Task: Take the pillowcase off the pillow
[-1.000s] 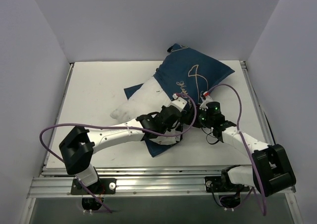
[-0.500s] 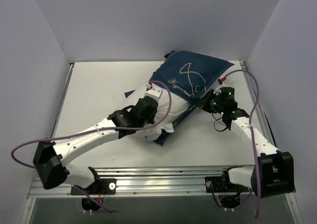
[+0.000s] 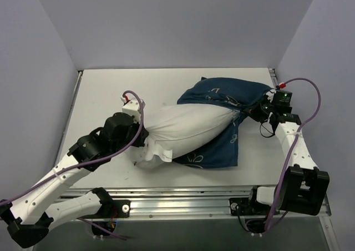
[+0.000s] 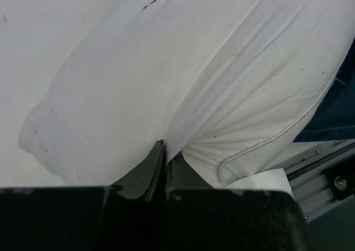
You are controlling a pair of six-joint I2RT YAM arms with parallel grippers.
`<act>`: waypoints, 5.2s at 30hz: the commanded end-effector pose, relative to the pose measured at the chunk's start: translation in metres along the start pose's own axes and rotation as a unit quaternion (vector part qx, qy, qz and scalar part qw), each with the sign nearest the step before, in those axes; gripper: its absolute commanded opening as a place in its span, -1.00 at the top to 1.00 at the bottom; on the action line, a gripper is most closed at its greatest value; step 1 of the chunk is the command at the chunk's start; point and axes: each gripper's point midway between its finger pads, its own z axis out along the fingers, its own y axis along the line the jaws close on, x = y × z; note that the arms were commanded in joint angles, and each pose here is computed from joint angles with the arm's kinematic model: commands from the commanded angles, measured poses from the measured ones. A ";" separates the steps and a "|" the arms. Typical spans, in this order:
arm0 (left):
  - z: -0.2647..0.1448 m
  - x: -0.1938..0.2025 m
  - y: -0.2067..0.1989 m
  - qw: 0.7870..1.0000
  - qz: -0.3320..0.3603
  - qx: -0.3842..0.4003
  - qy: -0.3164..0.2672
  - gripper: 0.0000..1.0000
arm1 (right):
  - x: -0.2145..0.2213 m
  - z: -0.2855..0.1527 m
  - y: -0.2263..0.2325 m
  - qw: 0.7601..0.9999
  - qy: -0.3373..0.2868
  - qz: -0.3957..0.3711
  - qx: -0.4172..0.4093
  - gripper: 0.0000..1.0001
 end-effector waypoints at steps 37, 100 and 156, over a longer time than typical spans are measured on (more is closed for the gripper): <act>0.201 -0.029 -0.024 0.974 0.007 0.157 0.162 -0.88 | 0.089 -0.057 0.136 0.941 -0.023 -0.315 -0.124 -0.93; 0.026 -0.037 0.066 0.997 -0.041 -0.053 0.028 0.95 | -0.105 0.035 0.076 0.967 -0.121 -0.203 0.099 1.00; 0.154 0.051 -0.105 0.967 0.252 0.034 -0.028 0.95 | 0.170 -0.009 0.054 0.978 0.010 -0.142 -0.154 -0.78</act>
